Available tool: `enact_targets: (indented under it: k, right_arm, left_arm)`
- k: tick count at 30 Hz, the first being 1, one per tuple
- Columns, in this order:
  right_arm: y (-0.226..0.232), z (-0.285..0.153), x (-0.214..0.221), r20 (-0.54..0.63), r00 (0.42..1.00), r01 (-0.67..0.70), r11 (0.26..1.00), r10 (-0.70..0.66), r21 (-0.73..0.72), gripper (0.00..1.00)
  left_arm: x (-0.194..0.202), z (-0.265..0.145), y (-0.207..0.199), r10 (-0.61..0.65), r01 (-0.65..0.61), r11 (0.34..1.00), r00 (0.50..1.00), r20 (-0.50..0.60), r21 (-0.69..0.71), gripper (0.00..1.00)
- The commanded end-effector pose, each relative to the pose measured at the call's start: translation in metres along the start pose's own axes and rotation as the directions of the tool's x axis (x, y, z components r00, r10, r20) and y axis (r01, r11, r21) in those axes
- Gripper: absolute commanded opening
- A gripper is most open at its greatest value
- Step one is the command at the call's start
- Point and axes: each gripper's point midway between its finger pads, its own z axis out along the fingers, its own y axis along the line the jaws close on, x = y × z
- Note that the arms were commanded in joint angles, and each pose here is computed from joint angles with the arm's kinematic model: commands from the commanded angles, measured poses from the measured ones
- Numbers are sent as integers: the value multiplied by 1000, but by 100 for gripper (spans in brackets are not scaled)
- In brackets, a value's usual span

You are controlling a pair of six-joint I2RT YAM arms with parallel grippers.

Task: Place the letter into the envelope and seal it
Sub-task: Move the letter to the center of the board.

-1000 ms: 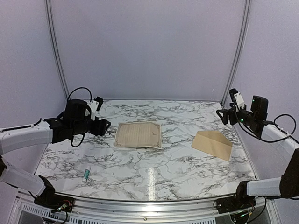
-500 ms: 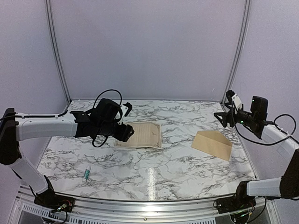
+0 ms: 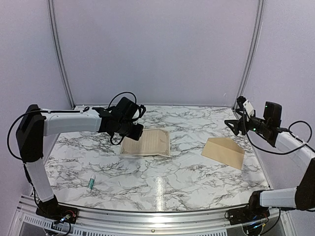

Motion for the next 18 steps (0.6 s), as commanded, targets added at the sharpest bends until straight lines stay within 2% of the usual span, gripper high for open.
enact_targets:
  k: [1, 5, 18]
  right_arm:
    - [9, -3, -4, 11, 1000, 17, 1000, -17, -26, 90]
    - [9, -3, -4, 11, 1000, 18, 999, -18, -28, 90]
    - [9, -1, 0, -1, 1000, 21, 999, -21, -31, 90]
  left_arm:
    - [2, 14, 22, -38, 38, 999, 998, -57, 3, 8]
    - [7, 26, 36, -71, 72, 997, 994, -85, 7, 1]
    - [44, 50, 62, -91, 81, 995, 980, -176, -62, 0]
